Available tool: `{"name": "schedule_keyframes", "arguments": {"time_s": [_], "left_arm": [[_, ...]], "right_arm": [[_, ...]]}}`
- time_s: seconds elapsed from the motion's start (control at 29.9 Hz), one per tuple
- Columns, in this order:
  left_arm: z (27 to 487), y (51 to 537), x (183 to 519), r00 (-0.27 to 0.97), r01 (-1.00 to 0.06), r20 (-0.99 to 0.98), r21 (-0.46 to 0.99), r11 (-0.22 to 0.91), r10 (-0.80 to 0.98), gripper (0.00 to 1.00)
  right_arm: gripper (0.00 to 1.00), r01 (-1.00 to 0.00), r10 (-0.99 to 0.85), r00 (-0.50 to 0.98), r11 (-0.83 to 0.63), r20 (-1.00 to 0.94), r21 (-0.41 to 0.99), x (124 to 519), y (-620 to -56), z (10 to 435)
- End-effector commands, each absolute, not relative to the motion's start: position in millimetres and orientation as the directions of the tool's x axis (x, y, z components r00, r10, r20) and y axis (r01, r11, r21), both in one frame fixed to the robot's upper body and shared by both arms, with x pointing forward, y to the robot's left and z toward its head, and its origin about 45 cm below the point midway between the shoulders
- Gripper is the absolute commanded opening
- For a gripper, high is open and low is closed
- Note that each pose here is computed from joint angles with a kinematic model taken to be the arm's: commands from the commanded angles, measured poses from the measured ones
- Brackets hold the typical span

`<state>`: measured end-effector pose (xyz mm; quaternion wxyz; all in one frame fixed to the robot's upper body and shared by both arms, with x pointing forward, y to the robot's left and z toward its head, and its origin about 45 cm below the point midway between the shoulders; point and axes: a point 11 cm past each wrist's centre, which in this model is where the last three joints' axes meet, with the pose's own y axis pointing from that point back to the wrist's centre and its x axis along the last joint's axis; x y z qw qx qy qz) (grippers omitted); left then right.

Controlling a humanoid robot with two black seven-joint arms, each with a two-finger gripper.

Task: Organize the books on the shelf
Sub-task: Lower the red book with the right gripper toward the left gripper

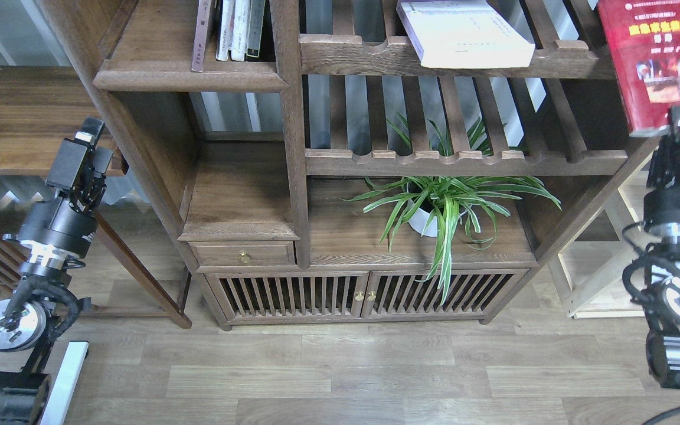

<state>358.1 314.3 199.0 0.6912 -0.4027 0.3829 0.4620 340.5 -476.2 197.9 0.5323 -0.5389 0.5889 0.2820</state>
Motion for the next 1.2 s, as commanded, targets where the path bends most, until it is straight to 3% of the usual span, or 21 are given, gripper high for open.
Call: {"name": "schedule_keyframes", "arguments": {"time_s": [0.0,0.7,1.17], "left_arm": [[195.5,314.4,358.0,0.27,-0.949,-0.904,-0.193,0.248,0.331,0.99],[177.7,287.0,350.4,0.247,-0.942,-0.926,-0.16,0.296,0.285,0.99],[122.5,251.3,308.1,0.135,-0.906,-0.947,0.002,0.424,0.292,0.99]], "right_arm": [[0.08,-0.941,-0.327,0.109,0.27,-0.939,-0.204,328.8,-477.0,182.5],[0.08,-0.946,-0.268,-0.117,0.324,-0.956,0.025,246.5,-475.6,98.8],[0.08,-0.983,-0.289,-0.154,0.145,-0.945,0.116,235.2,-409.8,65.5]]}}
